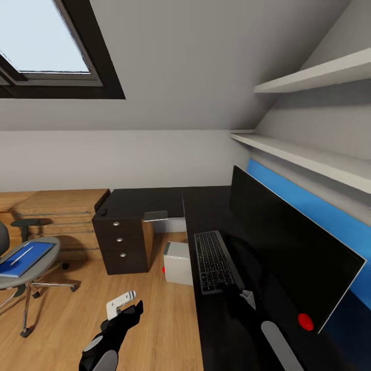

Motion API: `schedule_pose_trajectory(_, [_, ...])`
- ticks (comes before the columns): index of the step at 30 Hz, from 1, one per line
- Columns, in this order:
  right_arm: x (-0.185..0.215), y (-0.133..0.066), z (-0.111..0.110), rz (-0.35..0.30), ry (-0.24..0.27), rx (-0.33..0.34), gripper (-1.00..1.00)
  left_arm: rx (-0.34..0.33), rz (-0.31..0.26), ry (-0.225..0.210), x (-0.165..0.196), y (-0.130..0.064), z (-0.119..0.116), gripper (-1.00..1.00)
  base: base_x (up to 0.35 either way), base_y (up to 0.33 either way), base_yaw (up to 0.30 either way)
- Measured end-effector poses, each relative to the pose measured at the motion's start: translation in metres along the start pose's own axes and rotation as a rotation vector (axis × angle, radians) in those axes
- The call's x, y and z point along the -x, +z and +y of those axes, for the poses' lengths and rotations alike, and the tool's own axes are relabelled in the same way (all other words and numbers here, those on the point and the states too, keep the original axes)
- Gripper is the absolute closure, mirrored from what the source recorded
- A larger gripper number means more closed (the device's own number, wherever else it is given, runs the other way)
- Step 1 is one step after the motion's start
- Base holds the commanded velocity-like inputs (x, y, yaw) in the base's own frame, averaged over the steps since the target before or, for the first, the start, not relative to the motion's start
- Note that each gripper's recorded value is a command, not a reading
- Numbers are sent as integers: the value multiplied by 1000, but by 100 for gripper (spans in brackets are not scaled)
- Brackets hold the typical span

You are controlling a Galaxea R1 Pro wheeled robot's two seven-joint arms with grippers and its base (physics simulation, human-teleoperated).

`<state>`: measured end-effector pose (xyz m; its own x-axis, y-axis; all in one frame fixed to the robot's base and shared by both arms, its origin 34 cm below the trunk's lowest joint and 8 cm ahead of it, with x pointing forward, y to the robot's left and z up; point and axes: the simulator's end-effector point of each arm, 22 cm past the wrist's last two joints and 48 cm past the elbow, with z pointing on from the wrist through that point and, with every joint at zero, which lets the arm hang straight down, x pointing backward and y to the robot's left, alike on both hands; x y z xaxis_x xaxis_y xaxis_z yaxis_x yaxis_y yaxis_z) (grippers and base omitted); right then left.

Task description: In the bedroom, organize the workspace by keeping the computer under the desk, ensuring the monitor is on the desk, placing the keyboard on the desk next to the monitor, placing the mouse on the desk next to the keyboard, moving the folder from the swivel chair onto the desk next to the mouse, stacking the notebook on top of the folder with the pen on top of the notebook, and positioning the swivel chair next to the desk.

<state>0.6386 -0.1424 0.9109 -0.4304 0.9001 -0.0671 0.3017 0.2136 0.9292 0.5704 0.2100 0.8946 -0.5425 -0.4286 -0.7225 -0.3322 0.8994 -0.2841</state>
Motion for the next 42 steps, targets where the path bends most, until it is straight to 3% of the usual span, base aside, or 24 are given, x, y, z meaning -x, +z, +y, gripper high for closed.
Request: schedule_pose_trajectory(42, [2,-1,4,4,11,18,100,1,-1,6,0,0,0,-100,13,0,0])
